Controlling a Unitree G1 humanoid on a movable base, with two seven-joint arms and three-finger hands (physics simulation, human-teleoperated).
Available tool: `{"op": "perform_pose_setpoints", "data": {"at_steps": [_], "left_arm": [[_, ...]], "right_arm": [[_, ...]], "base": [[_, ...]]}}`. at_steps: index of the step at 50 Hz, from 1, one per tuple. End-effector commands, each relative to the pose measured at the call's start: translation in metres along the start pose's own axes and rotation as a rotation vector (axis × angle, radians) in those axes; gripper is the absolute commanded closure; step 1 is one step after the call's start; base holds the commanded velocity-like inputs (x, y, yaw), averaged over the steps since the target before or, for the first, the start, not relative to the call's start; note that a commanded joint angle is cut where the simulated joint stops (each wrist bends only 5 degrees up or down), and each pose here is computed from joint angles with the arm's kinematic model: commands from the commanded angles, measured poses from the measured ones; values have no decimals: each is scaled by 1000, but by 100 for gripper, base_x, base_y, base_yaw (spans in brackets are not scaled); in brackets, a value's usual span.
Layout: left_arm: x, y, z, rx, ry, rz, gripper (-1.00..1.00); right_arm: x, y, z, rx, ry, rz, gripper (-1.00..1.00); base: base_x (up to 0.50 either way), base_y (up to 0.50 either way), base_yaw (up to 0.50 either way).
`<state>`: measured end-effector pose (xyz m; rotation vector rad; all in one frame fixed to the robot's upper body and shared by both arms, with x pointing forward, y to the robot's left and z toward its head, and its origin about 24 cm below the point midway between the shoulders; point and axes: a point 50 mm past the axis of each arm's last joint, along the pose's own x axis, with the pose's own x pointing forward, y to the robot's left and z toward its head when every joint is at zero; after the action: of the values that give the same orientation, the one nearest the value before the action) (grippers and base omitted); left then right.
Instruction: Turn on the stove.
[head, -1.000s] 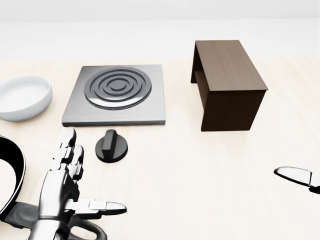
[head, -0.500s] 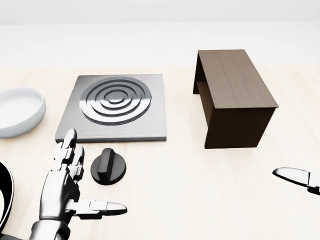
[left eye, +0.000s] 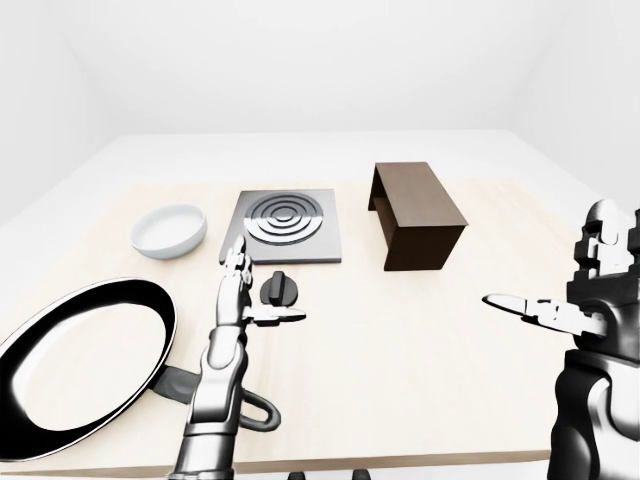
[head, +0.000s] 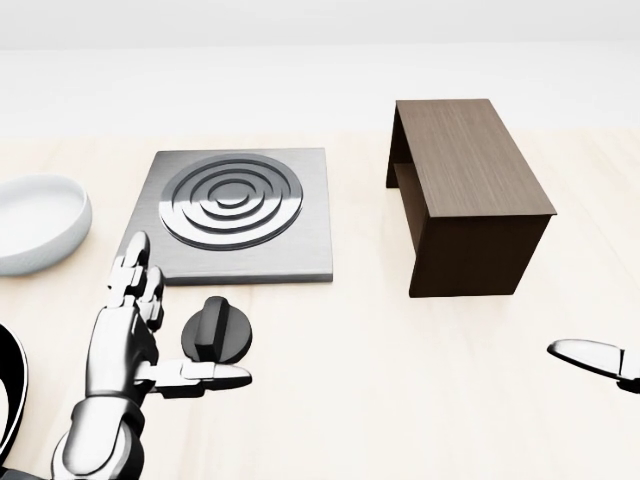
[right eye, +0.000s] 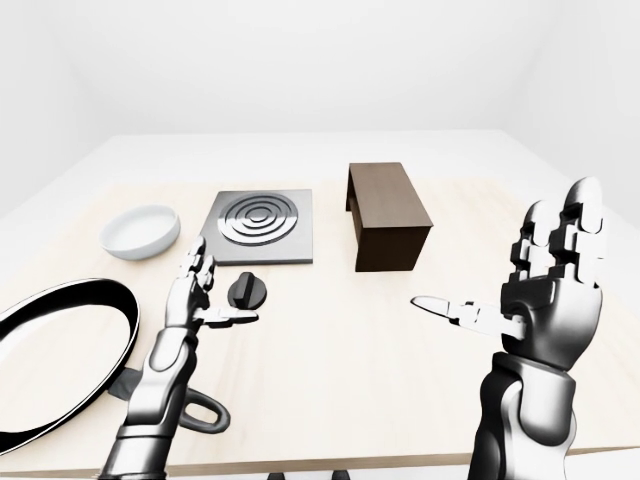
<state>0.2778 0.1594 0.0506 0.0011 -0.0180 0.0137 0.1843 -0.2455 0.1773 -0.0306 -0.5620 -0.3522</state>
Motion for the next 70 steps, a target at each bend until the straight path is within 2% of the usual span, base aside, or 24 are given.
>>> {"op": "perform_pose_setpoints", "data": {"at_steps": [1, 10, 27, 43, 44, 45, 70], "left_arm": [[18, -2, -4, 13, 8, 11, -100], [26, -8, -13, 21, 30, 1, -100], [15, -13, -52, 49, 195, -27, -100], [11, -10, -61, 58, 235, -18, -100], [1, -18, -79, 81, 309, -48, -100], [1, -19, -81, 83, 318, -49, -100], [-9, -29, -80, 96, 301, -90, -100]], "right_arm": [[0, 0, -1, 1, 5, 4, -100], [-1, -1, 0, 0, 1, 0, -100], [-1, -2, 7, 10, -27, -1, -100], [-1, -2, 4, 9, -14, 0, -100], [-1, -2, 3, 10, -13, -1, -100], [-1, -1, 3, 10, -10, 0, -100], [0, -2, 0, 9, 0, -1, -100]], "base": [[0, 0, 0], [0, 0, 0], [0, 0, 0], [0, 0, 0], [0, 0, 0], [0, 0, 0], [0, 0, 0]]}}
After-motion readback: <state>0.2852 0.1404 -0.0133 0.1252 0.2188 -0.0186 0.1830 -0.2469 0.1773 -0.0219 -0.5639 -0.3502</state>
